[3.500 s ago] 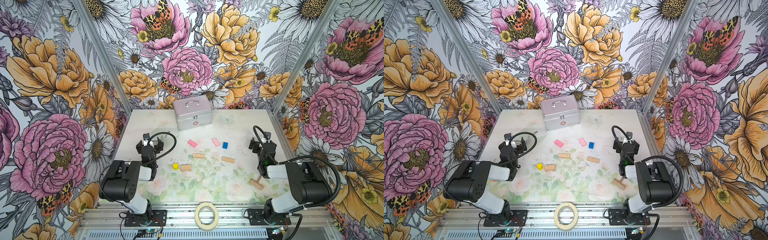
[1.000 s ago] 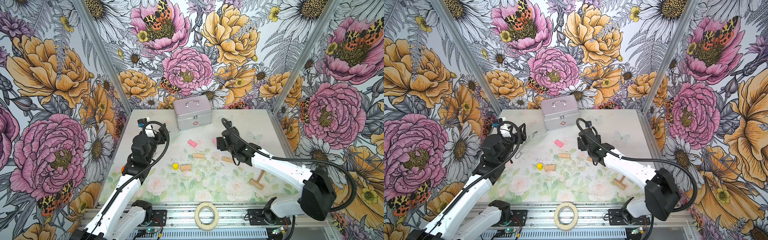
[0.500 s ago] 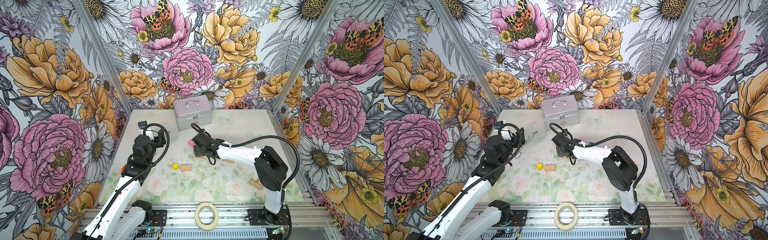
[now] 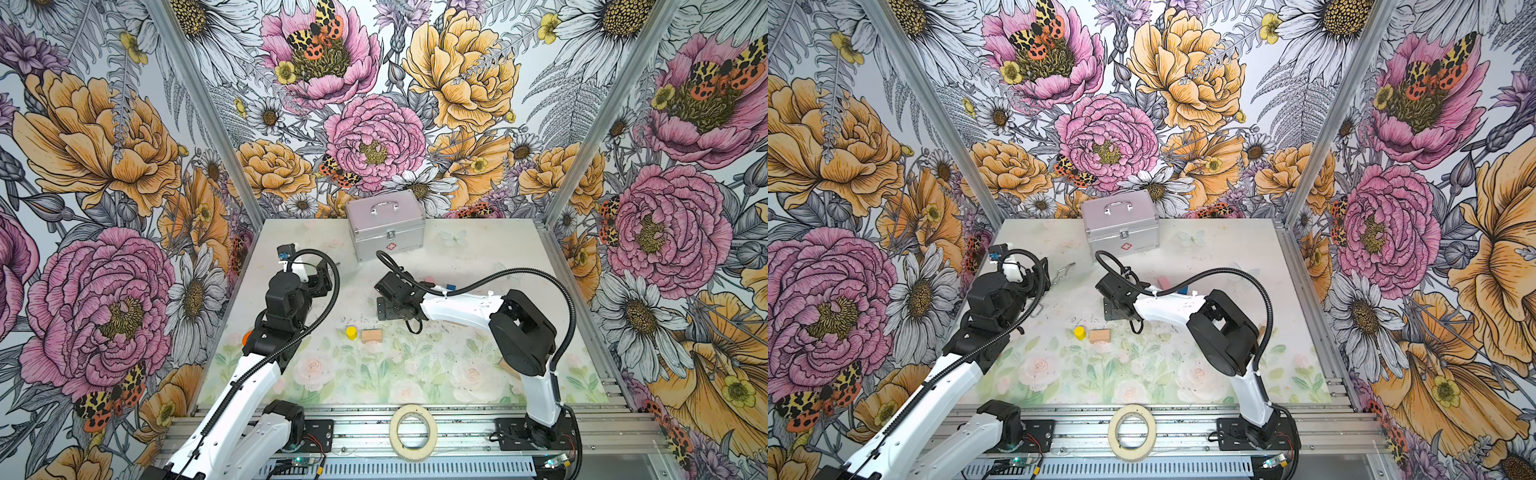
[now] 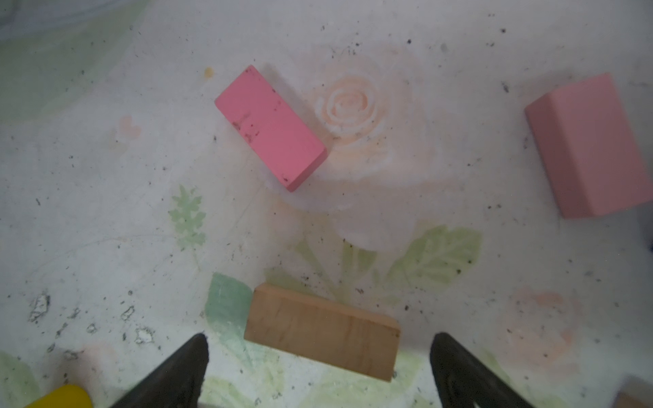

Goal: Build the wood block tower
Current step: 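Reach the right gripper over the light wooden block near the table center, then close the right gripper on the wooden block and lift it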

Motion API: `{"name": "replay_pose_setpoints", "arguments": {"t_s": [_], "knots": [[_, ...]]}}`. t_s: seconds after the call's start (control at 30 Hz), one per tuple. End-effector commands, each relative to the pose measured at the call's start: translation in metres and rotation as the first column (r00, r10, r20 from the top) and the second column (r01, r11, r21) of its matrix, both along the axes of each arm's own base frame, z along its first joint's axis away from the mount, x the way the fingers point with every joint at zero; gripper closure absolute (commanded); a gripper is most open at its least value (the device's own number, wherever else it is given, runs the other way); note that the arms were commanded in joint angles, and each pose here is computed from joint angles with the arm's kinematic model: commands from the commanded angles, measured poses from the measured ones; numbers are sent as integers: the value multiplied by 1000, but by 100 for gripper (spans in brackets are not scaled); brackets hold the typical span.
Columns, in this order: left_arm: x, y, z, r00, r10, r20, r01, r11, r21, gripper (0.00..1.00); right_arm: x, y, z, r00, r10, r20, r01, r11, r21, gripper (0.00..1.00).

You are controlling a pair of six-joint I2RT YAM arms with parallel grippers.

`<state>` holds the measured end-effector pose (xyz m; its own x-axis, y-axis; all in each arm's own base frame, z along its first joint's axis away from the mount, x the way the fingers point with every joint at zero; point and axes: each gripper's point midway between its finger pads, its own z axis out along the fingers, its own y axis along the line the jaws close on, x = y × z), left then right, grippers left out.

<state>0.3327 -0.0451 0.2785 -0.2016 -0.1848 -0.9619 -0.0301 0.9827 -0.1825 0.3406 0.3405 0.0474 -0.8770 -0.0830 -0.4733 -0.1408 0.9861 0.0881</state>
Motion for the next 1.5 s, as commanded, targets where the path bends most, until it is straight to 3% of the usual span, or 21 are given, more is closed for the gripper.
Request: {"name": "replay_pose_setpoints", "arguments": {"t_s": [0.0,0.9,1.03,1.3,1.47], "knots": [[-3,2,-1,1000,9,7,-10,1000,19,24,4,3,-2,999,-36,0,36,999,-10,2],[-5,4,-3,1000,11,10,-11,1000,18,23,10,-1,-28,995,-83,-46,80,995,-64,16],[-5,4,-3,1000,11,10,-11,1000,19,23,10,-4,-30,995,-88,-52,84,994,-67,27],[-5,4,-3,1000,10,10,-10,1000,15,23,12,-19,-27,993,-104,-47,100,992,-81,70],[-5,4,-3,1000,8,10,-8,1000,15,23,15,-30,-24,995,-92,-43,87,991,-98,84]]}}
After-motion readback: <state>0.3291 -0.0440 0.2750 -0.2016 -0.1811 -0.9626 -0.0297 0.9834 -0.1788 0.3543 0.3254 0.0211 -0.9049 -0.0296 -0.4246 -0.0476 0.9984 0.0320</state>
